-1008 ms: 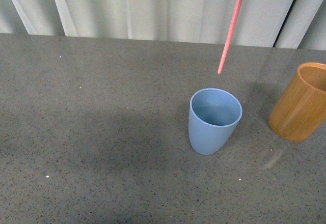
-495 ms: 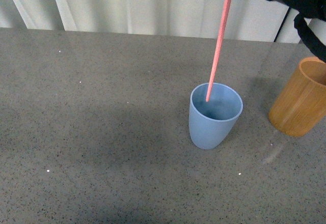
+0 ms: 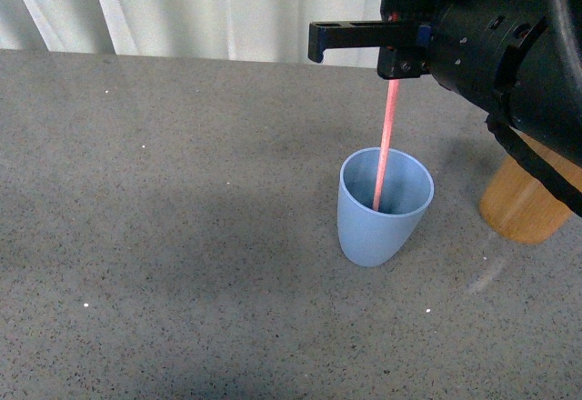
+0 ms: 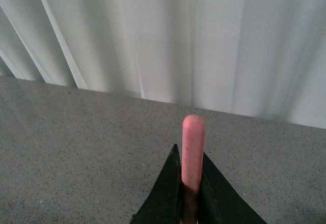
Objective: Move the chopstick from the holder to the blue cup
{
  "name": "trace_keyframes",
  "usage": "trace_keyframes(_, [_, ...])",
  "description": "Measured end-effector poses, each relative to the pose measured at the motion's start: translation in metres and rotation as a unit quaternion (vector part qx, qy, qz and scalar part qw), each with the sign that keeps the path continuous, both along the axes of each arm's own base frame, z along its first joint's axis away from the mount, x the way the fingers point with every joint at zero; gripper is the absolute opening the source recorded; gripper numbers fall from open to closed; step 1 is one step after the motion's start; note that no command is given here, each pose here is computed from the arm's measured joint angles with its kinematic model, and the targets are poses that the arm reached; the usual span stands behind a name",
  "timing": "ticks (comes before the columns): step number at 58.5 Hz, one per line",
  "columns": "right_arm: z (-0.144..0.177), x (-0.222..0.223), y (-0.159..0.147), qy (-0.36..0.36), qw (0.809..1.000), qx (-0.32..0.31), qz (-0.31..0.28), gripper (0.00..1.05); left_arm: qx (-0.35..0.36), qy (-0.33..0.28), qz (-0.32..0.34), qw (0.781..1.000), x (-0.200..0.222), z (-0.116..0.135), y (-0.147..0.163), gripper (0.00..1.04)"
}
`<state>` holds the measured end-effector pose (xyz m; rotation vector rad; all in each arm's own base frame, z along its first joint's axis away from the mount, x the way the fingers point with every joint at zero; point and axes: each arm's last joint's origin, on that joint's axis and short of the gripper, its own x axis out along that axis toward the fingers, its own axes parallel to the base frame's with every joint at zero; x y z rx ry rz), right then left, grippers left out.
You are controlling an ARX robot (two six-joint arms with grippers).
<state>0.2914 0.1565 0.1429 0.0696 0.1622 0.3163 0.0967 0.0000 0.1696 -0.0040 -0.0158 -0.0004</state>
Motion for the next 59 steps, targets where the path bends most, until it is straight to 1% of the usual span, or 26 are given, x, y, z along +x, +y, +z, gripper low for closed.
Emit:
trace_keyframes(5, [-0.001, 0.000, 0.001, 0.003, 1.000, 0.001, 0.001, 0.21, 0.000, 0.000, 0.000, 1.000, 0.000, 0.000, 0.000, 0.98])
trace_keyframes(7, [-0.002, -0.001, 0.001, 0.005, 1.000, 0.001, 0.001, 0.28, 0.000, 0.000, 0.000, 1.000, 0.000, 0.000, 0.000, 0.98])
trace_keyframes(12, [-0.002, -0.001, 0.001, 0.008, 1.000, 0.000, -0.002, 0.41, 0.000, 0.000, 0.000, 1.000, 0.000, 0.000, 0.000, 0.98])
trace_keyframes(14, [-0.003, -0.001, 0.001, 0.010, 1.000, 0.000, -0.004, 0.48, 0.000, 0.000, 0.000, 1.000, 0.000, 0.000, 0.000, 0.98])
trace_keyframes(20, [-0.001, -0.001, 0.000, 0.011, 1.000, 0.002, -0.009, 0.63, 0.000, 0.000, 0.000, 1.000, 0.000, 0.000, 0.000, 0.98])
trace_keyframes(31, [0.019, -0.009, -0.013, -0.008, 0.999, 0.002, -0.035, 0.95, 0.000, 0.000, 0.000, 1.000, 0.000, 0.000, 0.000, 0.98])
trace_keyframes(33, [0.024, -0.011, -0.017, -0.014, 0.999, 0.000, -0.046, 0.97, 0.000, 0.000, 0.000, 1.000, 0.000, 0.000, 0.000, 0.98])
trace_keyframes(34, [0.026, -0.011, -0.019, -0.016, 0.999, -0.001, -0.049, 0.96, 0.000, 0.000, 0.000, 1.000, 0.000, 0.000, 0.000, 0.98])
trace_keyframes(37, [0.036, -0.015, -0.028, -0.027, 0.996, -0.012, -0.082, 0.94, 0.000, 0.000, 0.000, 1.000, 0.000, 0.000, 0.000, 0.98])
trace_keyframes(39, [0.042, -0.017, -0.036, -0.031, 0.993, -0.021, -0.109, 0.94, 0.000, 0.000, 0.000, 1.000, 0.000, 0.000, 0.000, 0.98])
trace_keyframes(41, [0.048, -0.021, -0.048, -0.031, 0.987, -0.030, -0.154, 0.95, 0.000, 0.000, 0.000, 1.000, 0.000, 0.000, 0.000, 0.98])
trace_keyframes(42, [0.050, -0.023, -0.052, -0.031, 0.985, -0.033, -0.166, 0.95, 0.000, 0.000, 0.000, 1.000, 0.000, 0.000, 0.000, 0.98])
trace_keyframes(43, [0.054, -0.027, -0.063, -0.026, 0.978, -0.040, -0.205, 0.95, 0.000, 0.000, 0.000, 1.000, 0.000, 0.000, 0.000, 0.98])
trace_keyframes(44, [0.056, -0.030, -0.071, -0.021, 0.972, -0.044, -0.228, 0.95, 0.000, 0.000, 0.000, 1.000, 0.000, 0.000, 0.000, 0.98])
trace_keyframes(46, [0.059, -0.039, -0.088, -0.007, 0.956, -0.053, -0.289, 0.95, 0.000, 0.000, 0.000, 1.000, 0.000, 0.000, 0.000, 0.98])
trace_keyframes(47, [0.061, -0.048, -0.101, 0.004, 0.943, -0.054, -0.327, 0.95, 0.000, 0.000, 0.000, 1.000, 0.000, 0.000, 0.000, 0.98])
trace_keyframes(49, [0.062, -0.064, -0.119, 0.019, 0.925, -0.054, -0.375, 0.95, 0.000, 0.000, 0.000, 1.000, 0.000, 0.000, 0.000, 0.98])
trace_keyframes(51, [0.062, -0.080, -0.131, 0.030, 0.912, -0.057, -0.405, 0.95, 0.000, 0.000, 0.000, 1.000, 0.000, 0.000, 0.000, 0.98])
trace_keyframes(53, [0.062, -0.094, -0.138, 0.043, 0.903, -0.059, -0.424, 0.95, 0.000, 0.000, 0.000, 1.000, 0.000, 0.000, 0.000, 0.98])
trace_keyframes(57, [0.064, -0.111, -0.143, 0.052, 0.899, -0.055, -0.432, 0.95, 0.000, 0.000, 0.000, 1.000, 0.000, 0.000, 0.000, 0.98])
trace_keyframes(58, [0.065, -0.112, -0.143, 0.049, 0.900, -0.051, -0.429, 0.95, 0.000, 0.000, 0.000, 1.000, 0.000, 0.000, 0.000, 0.98])
trace_keyframes(59, [0.066, -0.112, -0.145, 0.032, 0.917, -0.035, -0.397, 0.91, 0.000, 0.000, 0.000, 1.000, 0.000, 0.000, 0.000, 0.98])
